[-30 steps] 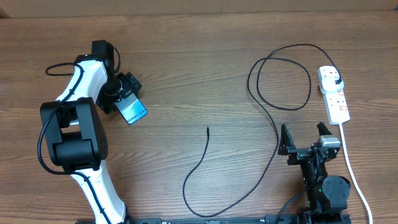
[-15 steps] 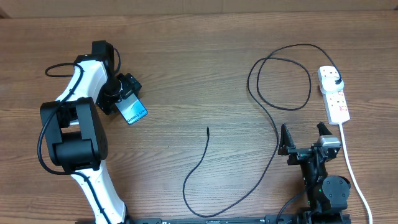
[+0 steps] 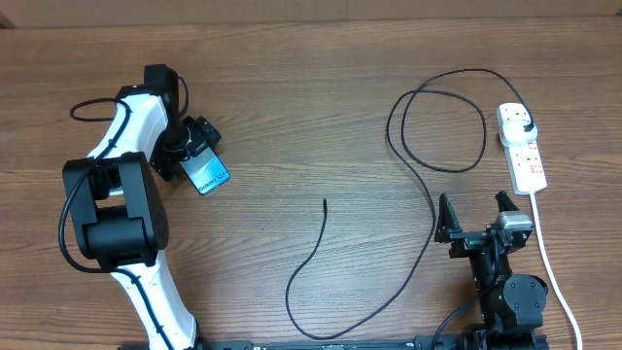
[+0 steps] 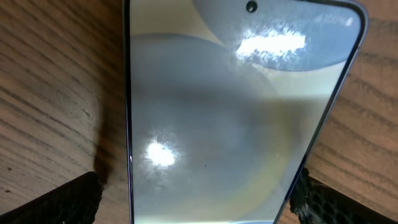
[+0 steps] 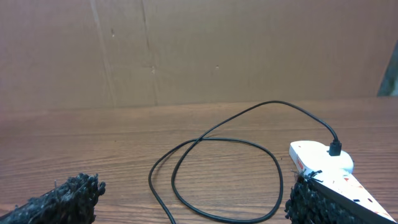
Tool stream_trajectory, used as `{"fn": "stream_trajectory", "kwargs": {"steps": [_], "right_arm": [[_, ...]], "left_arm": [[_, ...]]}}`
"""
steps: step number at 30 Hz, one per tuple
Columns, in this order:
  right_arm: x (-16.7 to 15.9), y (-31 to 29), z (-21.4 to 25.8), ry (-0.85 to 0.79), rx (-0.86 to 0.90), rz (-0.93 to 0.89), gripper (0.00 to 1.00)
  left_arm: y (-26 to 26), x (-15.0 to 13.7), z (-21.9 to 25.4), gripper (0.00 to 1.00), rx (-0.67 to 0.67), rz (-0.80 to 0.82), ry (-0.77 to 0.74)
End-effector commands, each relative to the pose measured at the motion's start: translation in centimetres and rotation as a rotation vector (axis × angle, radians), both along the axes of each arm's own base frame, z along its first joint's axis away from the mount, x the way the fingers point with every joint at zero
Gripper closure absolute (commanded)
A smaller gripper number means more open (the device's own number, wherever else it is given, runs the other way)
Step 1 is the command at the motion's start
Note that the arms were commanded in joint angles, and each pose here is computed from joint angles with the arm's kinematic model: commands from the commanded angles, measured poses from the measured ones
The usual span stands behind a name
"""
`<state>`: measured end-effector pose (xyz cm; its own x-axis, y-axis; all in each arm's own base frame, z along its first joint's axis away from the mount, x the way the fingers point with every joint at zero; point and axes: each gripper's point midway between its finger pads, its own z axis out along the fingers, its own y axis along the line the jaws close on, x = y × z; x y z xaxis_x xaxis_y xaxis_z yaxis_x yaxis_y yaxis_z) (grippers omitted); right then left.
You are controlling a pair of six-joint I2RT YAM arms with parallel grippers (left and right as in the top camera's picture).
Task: Plug charger to phone and switch on socket
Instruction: 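Lower the left gripper onto the phone and close on it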
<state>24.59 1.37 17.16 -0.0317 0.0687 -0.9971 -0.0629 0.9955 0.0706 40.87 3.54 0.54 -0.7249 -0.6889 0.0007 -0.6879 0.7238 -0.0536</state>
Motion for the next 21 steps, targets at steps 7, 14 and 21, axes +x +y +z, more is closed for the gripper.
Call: {"fn": "stream_trajectory", "kwargs": {"steps": [7, 14, 21], "right_arm": [[0.02, -0.03, -0.21, -0.003, -0.002, -0.004, 0.00], [0.02, -0.03, -0.21, -0.003, -0.002, -0.004, 0.00], [0.02, -0.03, -0.22, -0.002, -0.002, -0.004, 0.00]], "left_arm": [[0.67, -1.12, -0.55, 0.00, 0.067, 0.011, 0.054], [0.77, -1.37, -0.55, 0.00, 0.073, 0.010, 0.064], [0.73, -1.25, -0.55, 0.00, 0.070, 0.042, 0.059]]}}
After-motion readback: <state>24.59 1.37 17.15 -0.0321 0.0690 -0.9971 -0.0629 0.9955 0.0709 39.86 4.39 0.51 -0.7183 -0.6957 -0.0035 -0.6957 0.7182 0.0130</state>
